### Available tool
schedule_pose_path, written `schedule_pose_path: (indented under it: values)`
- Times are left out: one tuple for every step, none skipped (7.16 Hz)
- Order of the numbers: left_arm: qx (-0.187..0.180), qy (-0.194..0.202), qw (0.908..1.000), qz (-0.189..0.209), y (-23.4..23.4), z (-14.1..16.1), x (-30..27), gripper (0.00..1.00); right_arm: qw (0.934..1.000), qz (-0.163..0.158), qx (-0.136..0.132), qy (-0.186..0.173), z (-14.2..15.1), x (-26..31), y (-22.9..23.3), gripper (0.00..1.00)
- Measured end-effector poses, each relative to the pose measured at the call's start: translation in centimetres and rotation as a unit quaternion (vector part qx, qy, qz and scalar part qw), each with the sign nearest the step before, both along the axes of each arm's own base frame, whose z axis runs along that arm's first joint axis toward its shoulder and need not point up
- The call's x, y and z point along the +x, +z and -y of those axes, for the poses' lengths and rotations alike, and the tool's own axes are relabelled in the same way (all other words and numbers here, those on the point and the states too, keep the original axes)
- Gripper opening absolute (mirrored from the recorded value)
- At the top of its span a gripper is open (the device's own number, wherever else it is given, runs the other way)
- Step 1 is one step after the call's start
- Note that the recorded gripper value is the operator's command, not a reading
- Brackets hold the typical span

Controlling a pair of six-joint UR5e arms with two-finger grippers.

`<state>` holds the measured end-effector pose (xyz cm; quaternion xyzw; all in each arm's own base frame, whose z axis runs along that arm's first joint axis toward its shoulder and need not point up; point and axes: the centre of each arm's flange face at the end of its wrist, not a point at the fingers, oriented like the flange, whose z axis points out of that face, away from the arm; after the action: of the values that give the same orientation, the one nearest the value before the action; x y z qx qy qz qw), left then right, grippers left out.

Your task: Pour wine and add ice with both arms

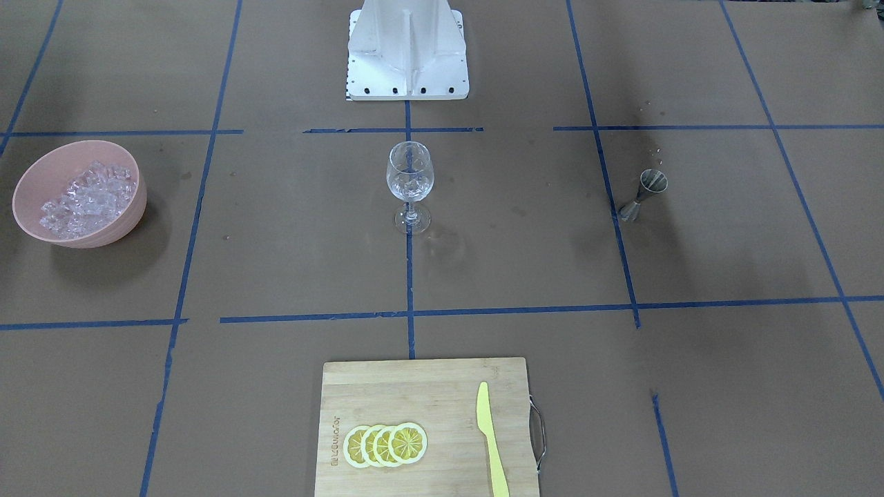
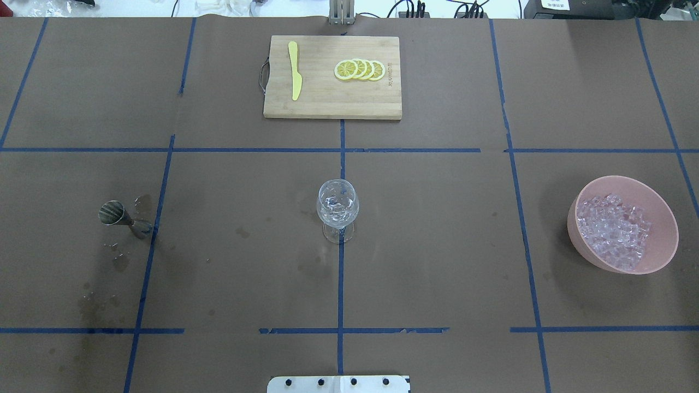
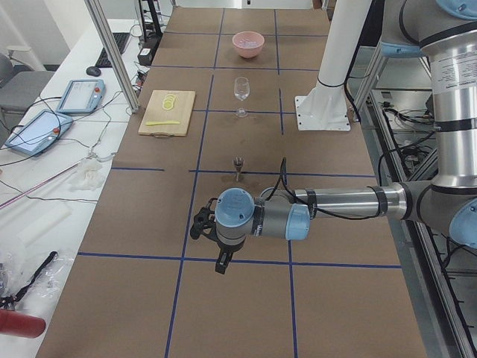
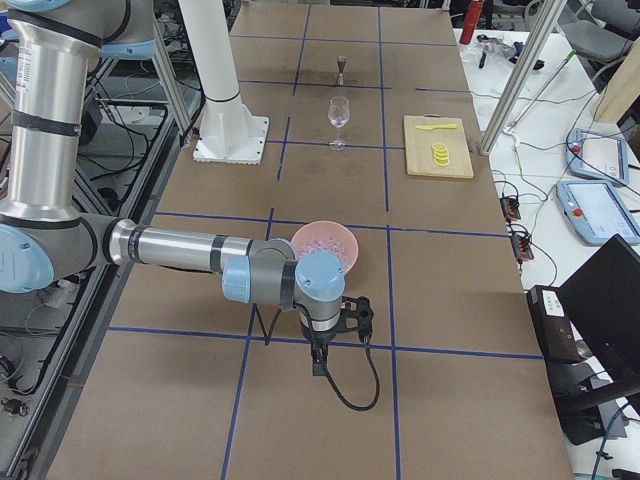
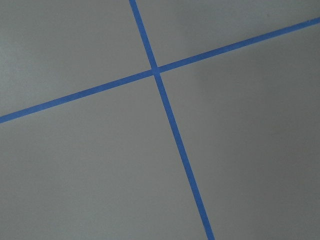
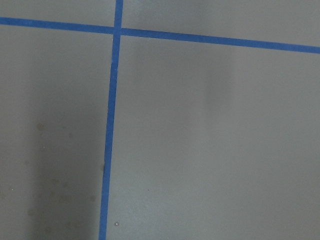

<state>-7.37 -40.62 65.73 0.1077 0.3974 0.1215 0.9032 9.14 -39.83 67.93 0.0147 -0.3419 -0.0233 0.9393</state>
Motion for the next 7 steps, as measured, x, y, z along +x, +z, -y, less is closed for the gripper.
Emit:
schedule_pose_path:
  values:
    - [0.0, 0.0, 1.0, 0.0, 0.0, -0.14, -0.01, 1.0, 1.0, 0.002, -0.001, 0.004, 0.16, 0.12, -0.29, 1.0]
    - [0.0, 0.0, 1.0, 0.0, 0.0, -0.18, -0.02, 1.0, 1.0, 0.003, -0.001, 0.006, 0.25, 0.12, -0.4, 1.0]
    - [0.0, 0.0, 1.0, 0.0, -0.01, -0.2, -0.02, 1.0, 1.0, 0.004, -0.001, 0.007, 0.28, 0.13, -0.46, 1.0]
    - [0.0, 0.0, 1.0, -0.001, -0.02, -0.2, -0.01, 1.0, 1.0, 0.004, 0.0, 0.007, 0.31, 0.13, -0.48, 1.0]
    - [0.001, 0.0, 1.0, -0.001, -0.05, -0.19, -0.01, 1.0, 1.0, 0.004, 0.0, 0.007, 0.32, 0.13, -0.49, 1.0]
    - [0.001, 0.0, 1.0, -0.001, -0.07, -0.17, -0.01, 1.0, 1.0, 0.004, 0.001, 0.007, 0.32, 0.12, -0.51, 1.0]
    - [0.001, 0.0, 1.0, -0.001, -0.01, -0.18, -0.01, 1.0, 1.0, 0.005, 0.0, 0.007, 0.33, 0.11, -0.51, 1.0]
